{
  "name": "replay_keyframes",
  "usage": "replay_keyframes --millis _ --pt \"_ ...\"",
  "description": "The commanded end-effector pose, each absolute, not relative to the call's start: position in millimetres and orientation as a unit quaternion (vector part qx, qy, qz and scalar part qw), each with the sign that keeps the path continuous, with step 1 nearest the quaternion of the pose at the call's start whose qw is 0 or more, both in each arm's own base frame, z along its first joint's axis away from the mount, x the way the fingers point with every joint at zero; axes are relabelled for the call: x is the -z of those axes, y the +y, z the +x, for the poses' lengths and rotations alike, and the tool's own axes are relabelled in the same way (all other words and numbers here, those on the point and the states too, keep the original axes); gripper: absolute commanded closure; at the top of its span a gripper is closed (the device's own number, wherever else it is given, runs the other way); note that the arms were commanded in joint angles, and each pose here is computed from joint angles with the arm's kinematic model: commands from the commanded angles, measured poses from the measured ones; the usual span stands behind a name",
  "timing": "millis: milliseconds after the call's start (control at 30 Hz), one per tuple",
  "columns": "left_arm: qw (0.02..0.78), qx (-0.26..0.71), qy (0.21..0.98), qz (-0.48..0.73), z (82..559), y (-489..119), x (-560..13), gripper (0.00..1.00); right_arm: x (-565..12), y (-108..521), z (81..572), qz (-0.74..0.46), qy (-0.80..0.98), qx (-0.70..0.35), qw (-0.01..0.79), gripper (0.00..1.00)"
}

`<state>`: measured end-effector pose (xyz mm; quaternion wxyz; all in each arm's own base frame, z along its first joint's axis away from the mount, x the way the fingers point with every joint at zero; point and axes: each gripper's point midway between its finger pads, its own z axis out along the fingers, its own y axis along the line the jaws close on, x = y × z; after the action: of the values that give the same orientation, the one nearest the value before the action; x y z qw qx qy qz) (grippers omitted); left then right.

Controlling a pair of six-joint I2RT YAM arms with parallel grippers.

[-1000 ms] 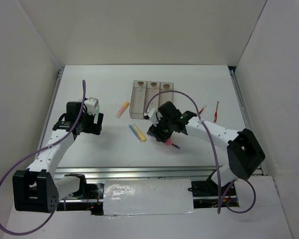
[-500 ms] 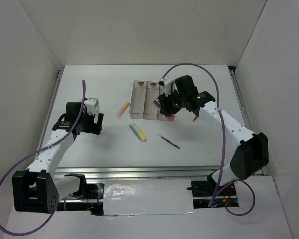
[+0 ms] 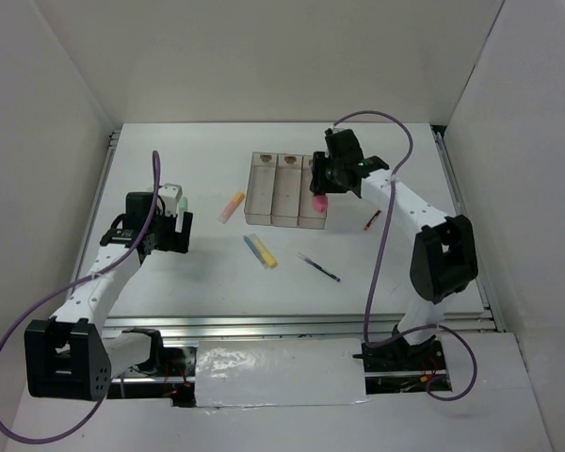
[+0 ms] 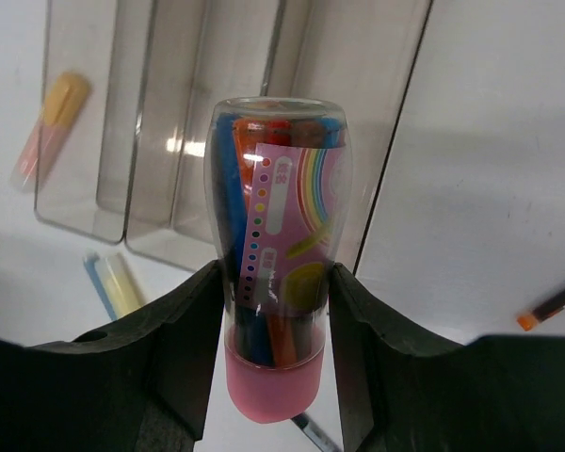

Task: Sort the stationery into containers
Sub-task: Place the stationery in the storage box.

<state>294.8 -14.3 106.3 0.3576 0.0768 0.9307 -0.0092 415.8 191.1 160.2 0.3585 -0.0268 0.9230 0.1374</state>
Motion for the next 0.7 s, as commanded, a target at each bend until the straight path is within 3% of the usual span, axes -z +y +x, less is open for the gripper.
replay_keyframes --millis 0,300,367,467,500,600,667 --pt "0.382 0.006 0.922 0.059 307.6 -11.8 -120.4 0.01 -195.2 184.6 460.5 0.063 0.893 -0.124 0.427 1.00" --pt "0.404 0.013 0.912 0.071 305.7 -14.6 -127.2 0.01 -155.2 187.3 495.6 0.066 0.902 -0.109 0.413 1.00" --pt "0.404 0.015 0.911 0.075 304.5 -16.0 -126.7 0.01 -151.7 185.3 500.4 0.064 0.903 -0.107 0.412 0.96" --pt "0.401 0.016 0.913 0.075 305.0 -16.3 -125.5 0.01 -145.0 188.5 505.3 0.058 0.905 -0.106 0.409 0.79" --pt "0.398 0.016 0.914 0.075 304.8 -16.0 -123.9 0.01 -142.0 188.9 507.5 0.056 0.905 -0.105 0.407 0.66" --pt "0.394 0.015 0.916 0.074 305.3 -15.8 -122.7 0.01 -135.4 191.2 508.5 0.056 0.908 -0.104 0.403 0.51" --pt "0.393 0.014 0.917 0.073 304.7 -15.3 -121.8 0.01 -131.9 191.0 507.8 0.057 0.909 -0.103 0.399 0.33"
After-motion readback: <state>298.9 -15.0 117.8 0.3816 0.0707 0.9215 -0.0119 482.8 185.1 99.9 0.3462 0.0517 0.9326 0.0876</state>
